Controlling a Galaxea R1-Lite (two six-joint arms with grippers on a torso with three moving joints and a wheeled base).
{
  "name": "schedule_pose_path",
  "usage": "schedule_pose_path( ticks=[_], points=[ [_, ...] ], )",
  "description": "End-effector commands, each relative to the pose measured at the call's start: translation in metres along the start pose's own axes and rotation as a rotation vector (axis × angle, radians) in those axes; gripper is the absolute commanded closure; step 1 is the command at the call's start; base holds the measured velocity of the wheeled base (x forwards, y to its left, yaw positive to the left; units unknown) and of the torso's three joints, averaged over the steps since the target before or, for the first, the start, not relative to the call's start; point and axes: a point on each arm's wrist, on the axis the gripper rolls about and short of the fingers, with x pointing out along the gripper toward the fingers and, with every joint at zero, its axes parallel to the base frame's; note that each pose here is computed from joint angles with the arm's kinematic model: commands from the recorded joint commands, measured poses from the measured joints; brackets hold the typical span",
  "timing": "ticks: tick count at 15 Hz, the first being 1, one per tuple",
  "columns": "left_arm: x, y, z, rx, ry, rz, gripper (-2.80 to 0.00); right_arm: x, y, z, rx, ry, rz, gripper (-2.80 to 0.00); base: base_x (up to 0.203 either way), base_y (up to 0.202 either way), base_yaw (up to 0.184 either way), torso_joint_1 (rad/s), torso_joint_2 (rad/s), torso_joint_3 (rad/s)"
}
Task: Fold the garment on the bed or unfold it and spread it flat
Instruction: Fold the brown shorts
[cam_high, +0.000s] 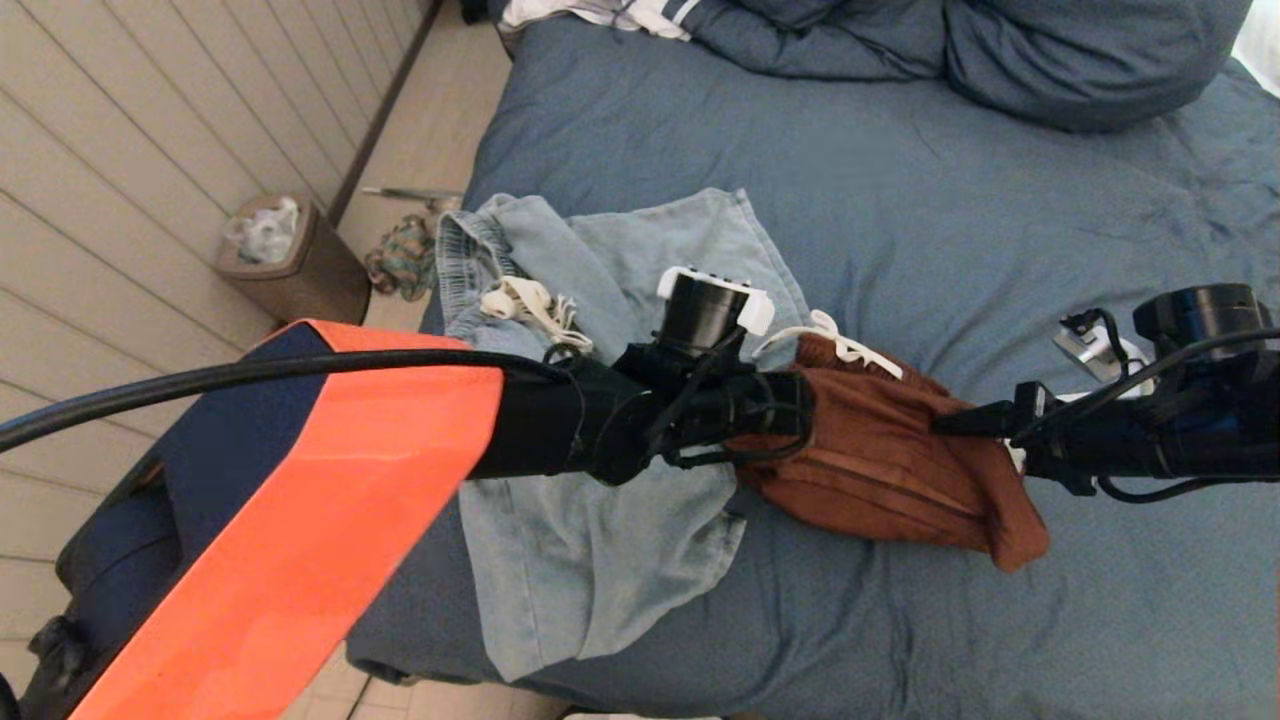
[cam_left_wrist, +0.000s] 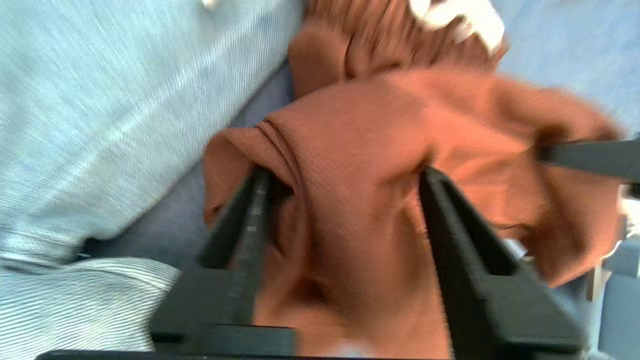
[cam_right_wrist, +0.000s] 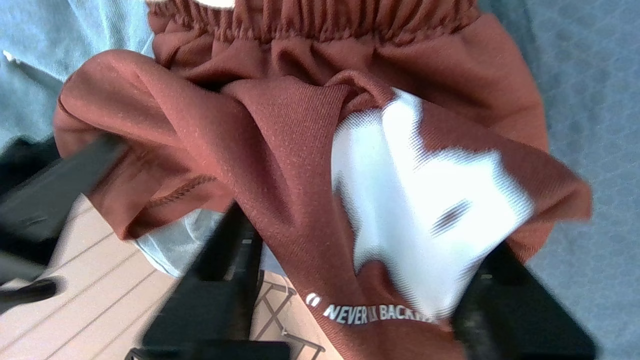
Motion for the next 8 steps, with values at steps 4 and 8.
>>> schedule_pose_path(
  ticks=[4,8],
  points=[
    [-0.048,0.014,0.048,-0.022,-0.107,0.029,-2.8,-0.032,-0.005,0.01,0.007,-0.086,0.027,-2.8,0.0,0.0,0.0,0.0,0.0,0.0],
    [-0.075,0.023,0.04,-0.042,-0.066,0.061,-2.8,-0.053,-0.002,0.007,0.001,-0.125,0.05,0.0,0.0,0.0,0.0,0.0,0.0,0.0]
  ],
)
